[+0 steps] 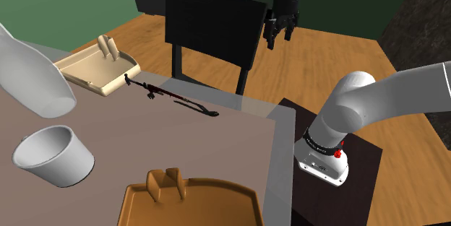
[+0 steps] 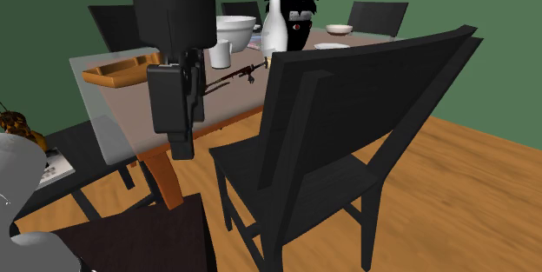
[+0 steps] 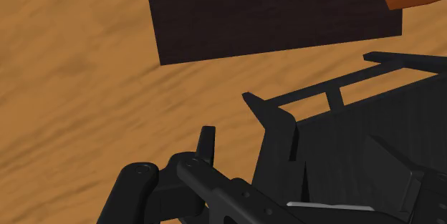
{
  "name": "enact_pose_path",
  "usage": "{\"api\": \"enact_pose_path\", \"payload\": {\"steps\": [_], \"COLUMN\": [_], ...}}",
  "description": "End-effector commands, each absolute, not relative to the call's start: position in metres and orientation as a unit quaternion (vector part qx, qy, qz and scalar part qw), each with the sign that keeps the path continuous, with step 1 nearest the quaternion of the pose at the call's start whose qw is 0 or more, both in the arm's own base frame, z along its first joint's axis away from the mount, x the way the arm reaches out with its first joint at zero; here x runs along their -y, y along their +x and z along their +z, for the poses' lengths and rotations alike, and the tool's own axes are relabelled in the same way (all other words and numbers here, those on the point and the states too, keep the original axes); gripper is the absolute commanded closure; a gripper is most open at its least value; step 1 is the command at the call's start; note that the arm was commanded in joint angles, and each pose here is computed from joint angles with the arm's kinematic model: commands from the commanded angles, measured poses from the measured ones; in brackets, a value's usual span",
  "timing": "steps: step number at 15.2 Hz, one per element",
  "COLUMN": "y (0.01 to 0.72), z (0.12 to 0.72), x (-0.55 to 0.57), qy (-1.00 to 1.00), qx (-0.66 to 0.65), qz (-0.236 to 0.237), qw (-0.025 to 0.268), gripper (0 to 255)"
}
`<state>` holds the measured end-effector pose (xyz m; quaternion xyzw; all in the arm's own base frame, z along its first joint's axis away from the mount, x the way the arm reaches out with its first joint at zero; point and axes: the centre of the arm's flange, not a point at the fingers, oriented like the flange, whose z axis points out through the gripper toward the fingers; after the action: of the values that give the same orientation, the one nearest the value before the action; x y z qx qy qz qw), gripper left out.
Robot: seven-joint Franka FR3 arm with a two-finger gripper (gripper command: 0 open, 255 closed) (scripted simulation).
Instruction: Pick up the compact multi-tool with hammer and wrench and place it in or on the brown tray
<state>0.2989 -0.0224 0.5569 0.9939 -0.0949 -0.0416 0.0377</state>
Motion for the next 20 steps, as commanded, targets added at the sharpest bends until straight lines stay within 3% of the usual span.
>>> {"api": "enact_pose_path", "payload": {"steps": [1, 20], "y": [0.299, 0.352], "z": [0.557, 0.543], "x": [0.022, -0.217], "qy": [0.994, 0.997], "qx": [0.095, 0.053], "qz": [-0.042, 0.048], "qw": [0.038, 0.041], "gripper": [0, 0]}}
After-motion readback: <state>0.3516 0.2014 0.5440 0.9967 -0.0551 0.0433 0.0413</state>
